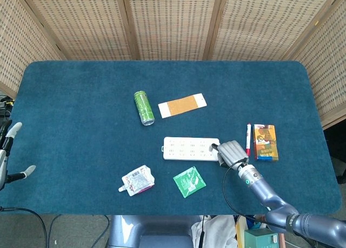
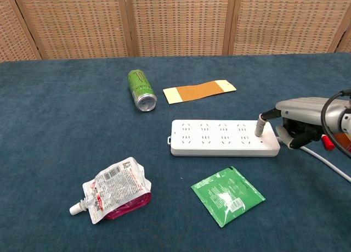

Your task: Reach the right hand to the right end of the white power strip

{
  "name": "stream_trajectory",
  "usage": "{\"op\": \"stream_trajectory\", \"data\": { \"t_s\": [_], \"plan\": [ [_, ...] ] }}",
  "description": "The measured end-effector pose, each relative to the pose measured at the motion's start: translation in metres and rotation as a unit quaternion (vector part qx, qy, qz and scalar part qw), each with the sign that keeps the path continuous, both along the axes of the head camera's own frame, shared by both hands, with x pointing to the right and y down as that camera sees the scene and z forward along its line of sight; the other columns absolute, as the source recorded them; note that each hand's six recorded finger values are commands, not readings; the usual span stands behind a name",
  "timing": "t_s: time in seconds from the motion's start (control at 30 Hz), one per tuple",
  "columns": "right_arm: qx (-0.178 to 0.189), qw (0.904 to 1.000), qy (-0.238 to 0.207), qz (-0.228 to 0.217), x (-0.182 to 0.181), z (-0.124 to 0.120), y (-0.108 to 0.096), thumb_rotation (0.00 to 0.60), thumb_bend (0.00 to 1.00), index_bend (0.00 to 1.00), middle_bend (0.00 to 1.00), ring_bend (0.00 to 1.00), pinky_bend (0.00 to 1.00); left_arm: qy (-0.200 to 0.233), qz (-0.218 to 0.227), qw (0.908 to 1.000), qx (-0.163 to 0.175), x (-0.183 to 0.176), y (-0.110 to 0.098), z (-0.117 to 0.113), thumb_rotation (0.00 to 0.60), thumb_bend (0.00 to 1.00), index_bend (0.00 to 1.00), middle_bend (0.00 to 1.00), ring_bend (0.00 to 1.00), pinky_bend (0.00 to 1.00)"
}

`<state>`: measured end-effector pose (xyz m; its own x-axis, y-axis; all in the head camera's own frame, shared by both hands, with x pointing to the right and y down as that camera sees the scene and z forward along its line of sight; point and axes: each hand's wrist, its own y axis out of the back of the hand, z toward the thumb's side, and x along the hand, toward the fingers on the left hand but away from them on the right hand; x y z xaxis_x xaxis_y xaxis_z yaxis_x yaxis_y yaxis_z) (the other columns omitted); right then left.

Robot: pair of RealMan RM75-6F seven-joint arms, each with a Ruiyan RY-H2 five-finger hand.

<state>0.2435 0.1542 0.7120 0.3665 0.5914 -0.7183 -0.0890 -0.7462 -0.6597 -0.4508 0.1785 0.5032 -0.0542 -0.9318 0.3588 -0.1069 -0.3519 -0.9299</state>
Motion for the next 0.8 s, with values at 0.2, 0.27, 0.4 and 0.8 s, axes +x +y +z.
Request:
{"op": "stream_trajectory", "data": {
  "t_s": [0.2, 0.27, 0.4, 0.8],
  "plan": [
    [0.013, 0.9998, -0.011, 0.009, -0.001, -0.008, -0.007, 0.6, 0.83, 0.29, 0.96, 1.0, 1.0, 0.002, 0.0, 1.0, 0.001, 0.0, 0.0, -0.001, 0.6, 0.0, 0.0, 0.0, 0.0, 0.0],
    [0.028, 0.9991, -0.024, 0.019, -0.004, -0.016, -0.013, 0.6, 0.83, 0.29, 0.96, 1.0, 1.0, 0.003, 0.0, 1.0, 0.001, -0.001, 0.0, -0.001, 0.6, 0.0, 0.0, 0.0, 0.0, 0.0],
    [0.085, 0.9929, -0.071, 0.041, -0.007, -0.045, -0.032, 0.6, 0.83, 0.29, 0.96, 1.0, 1.0, 0.005, 0.001, 1.0, 0.001, -0.001, 0.001, -0.002, 0.6, 0.0, 0.0, 0.0, 0.0, 0.0],
    [0.198, 0.9698, -0.083, 0.115, 0.074, -0.137, -0.012, 0.6, 0.0, 0.0, 0.0, 0.0, 0.01, 0.006, 0.007, 0.9999, -0.004, -0.002, 0.012, -0.003, 0.6, 0.0, 0.0, 0.0, 0.0, 0.0]
  ]
}}
